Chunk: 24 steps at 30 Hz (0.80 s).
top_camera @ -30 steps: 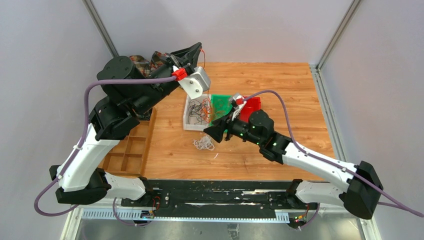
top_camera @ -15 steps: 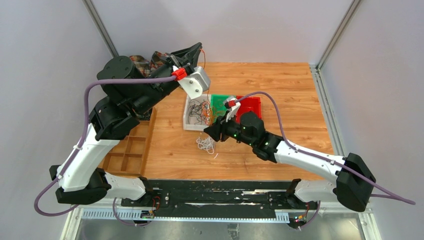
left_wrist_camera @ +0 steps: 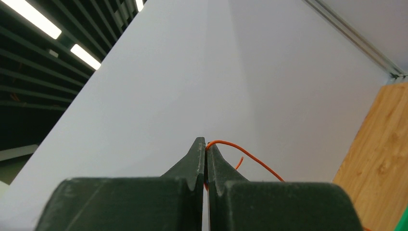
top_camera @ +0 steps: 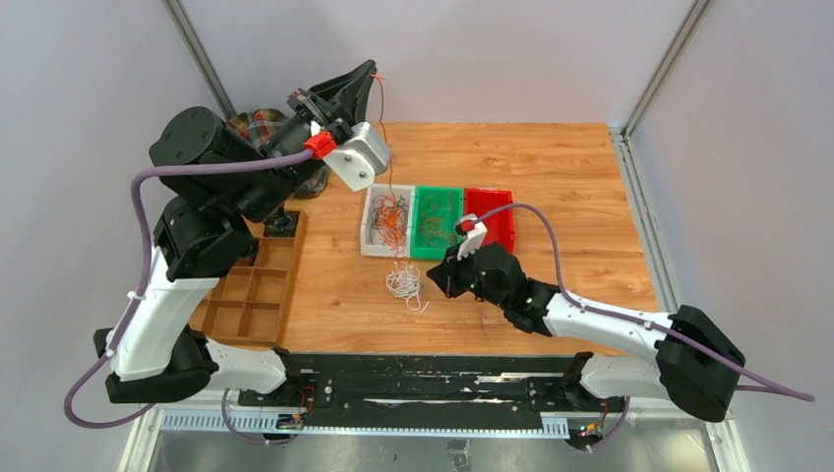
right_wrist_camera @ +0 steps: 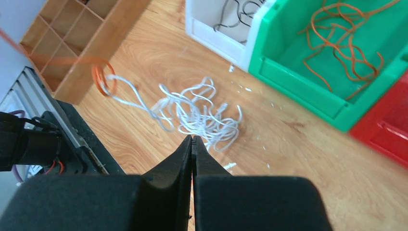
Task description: Untangle the cables
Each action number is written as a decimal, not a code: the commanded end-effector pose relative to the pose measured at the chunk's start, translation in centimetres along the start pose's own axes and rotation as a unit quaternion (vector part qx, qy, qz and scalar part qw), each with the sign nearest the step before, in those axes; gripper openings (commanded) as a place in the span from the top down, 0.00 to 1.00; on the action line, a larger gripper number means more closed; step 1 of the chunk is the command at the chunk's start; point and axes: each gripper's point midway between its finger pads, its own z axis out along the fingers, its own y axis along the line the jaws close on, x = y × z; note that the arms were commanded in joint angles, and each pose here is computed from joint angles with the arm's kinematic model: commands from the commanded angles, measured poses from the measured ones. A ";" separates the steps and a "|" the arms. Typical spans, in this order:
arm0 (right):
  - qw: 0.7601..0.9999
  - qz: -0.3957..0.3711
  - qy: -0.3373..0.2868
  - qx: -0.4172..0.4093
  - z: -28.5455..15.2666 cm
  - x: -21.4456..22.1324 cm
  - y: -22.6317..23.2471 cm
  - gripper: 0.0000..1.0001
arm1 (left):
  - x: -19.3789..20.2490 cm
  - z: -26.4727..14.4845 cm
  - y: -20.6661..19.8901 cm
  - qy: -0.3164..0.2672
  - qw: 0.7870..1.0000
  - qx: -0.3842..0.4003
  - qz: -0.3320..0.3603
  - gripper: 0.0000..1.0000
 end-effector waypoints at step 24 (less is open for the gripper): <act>0.946 -0.129 -0.209 -0.214 -8.2 -21.8 14.8 0.32 | -1.7 -1.8 -0.8 -0.041 0.998 0.028 -0.042 0.98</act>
